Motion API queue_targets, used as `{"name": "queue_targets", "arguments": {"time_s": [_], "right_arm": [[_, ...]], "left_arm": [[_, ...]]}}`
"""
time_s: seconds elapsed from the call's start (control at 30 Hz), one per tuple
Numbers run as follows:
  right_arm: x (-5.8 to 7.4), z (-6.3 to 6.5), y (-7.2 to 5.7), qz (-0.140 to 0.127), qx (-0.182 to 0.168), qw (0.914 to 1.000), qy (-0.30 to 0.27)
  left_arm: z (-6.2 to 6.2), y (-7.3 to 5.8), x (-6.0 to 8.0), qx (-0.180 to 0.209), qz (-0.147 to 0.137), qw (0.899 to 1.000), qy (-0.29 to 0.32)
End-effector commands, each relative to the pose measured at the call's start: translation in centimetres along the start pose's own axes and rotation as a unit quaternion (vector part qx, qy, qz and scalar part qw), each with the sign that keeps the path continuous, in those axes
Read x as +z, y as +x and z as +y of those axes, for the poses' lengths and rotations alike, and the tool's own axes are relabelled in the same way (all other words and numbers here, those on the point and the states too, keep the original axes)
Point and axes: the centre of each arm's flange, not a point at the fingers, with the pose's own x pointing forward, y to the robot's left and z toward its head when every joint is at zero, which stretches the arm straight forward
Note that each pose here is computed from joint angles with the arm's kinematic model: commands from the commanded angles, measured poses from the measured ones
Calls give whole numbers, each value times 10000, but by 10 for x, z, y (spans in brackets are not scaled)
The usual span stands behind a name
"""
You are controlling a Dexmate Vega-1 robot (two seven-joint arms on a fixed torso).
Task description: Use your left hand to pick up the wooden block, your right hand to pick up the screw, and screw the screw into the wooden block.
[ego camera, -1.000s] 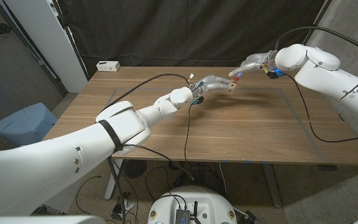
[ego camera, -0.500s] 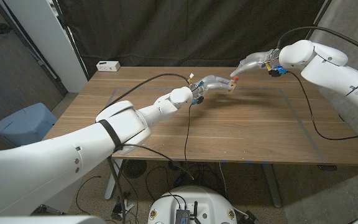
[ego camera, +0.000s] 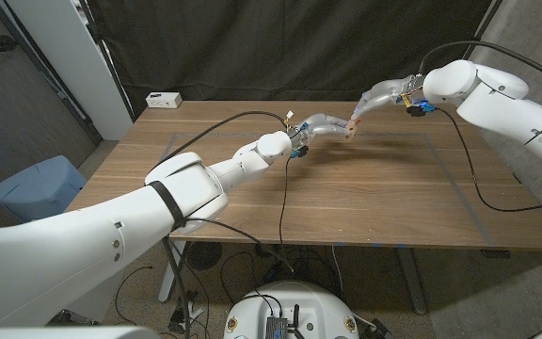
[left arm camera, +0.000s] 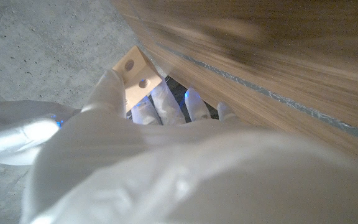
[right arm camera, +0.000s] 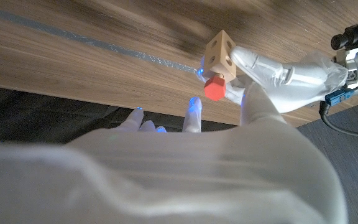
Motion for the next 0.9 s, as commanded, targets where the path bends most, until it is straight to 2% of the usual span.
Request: {"name": "queue_targets", "arguments": {"time_s": [0.03, 0.9], "right_arm": [[3, 4, 3, 45, -16, 9999, -111], [6, 9, 4, 178, -455, 9985, -258]], "left_arm": [[1, -1, 0, -1, -5, 10000, -5], [1, -1, -1, -33, 3, 10000, -2]]}}
